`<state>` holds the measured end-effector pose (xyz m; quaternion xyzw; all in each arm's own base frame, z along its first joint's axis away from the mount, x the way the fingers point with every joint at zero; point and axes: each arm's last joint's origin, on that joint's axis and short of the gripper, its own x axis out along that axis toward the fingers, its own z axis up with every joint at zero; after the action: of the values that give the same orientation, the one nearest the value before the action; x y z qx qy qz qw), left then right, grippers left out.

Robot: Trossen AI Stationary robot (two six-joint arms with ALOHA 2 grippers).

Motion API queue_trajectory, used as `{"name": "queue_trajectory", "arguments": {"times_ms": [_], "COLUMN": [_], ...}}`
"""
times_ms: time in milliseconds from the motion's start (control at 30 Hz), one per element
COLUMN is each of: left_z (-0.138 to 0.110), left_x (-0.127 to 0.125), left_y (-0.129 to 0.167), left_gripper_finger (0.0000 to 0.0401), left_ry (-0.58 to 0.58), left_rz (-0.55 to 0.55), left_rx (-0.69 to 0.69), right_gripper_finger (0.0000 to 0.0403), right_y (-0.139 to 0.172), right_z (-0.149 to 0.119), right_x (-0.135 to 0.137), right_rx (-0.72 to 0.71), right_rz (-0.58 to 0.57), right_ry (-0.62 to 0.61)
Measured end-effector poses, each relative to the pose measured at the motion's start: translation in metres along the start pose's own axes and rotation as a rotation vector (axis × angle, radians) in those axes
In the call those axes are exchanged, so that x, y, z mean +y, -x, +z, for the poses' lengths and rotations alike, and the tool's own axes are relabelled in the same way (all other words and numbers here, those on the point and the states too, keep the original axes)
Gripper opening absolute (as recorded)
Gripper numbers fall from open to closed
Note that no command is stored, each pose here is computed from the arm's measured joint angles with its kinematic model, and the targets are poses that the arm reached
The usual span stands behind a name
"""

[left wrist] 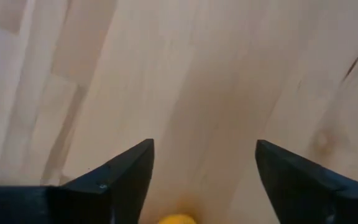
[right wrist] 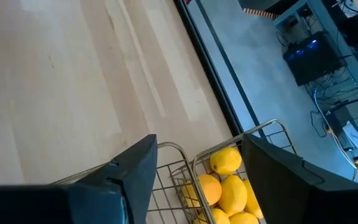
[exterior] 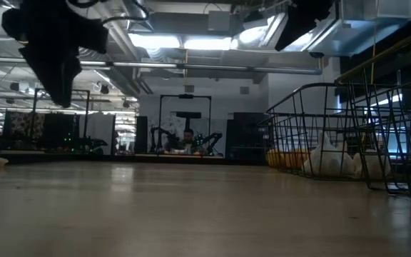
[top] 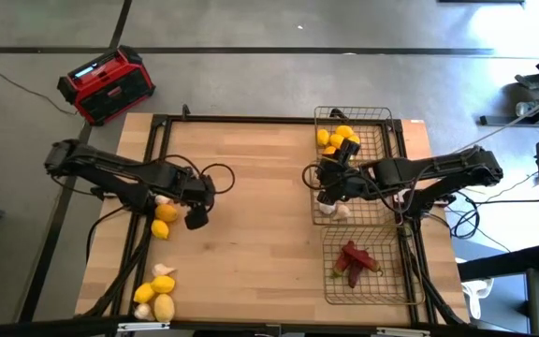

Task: Sort produce into baskets
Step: Put the yellow lemon into the top wire basket

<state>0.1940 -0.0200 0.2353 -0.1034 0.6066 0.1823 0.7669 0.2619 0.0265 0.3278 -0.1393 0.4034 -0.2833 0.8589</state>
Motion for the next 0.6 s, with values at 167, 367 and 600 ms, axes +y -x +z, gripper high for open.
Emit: {"name": "queue_trajectory", "arguments": {"times_ms": [167,367,600], "left_z": [-0.009,-0.018,-0.031], "left_x": [0.000,-0.003,-0.002], "left_y": [-0.006,-0.009,-0.025], "left_gripper_finger": [0.0309,0.0311,0.0311], "left_ry": [0.012,-0.052,-0.077], "left_rz": [0.008,0.050,0.066], "left_rx": [0.172,0.276,0.430], "right_gripper_finger": [0.0232,0.0232,0.0232], "right_y": [0.000,0.000,0.000], "right_z": [0.000,0.000,0.000], "right_x": [0.000,0.000,0.000], "right_rx": [0.000,0.000,0.002], "right_rz": [0.000,0.000,0.009], "right_ry": [0.002,0.003,0.004]}}
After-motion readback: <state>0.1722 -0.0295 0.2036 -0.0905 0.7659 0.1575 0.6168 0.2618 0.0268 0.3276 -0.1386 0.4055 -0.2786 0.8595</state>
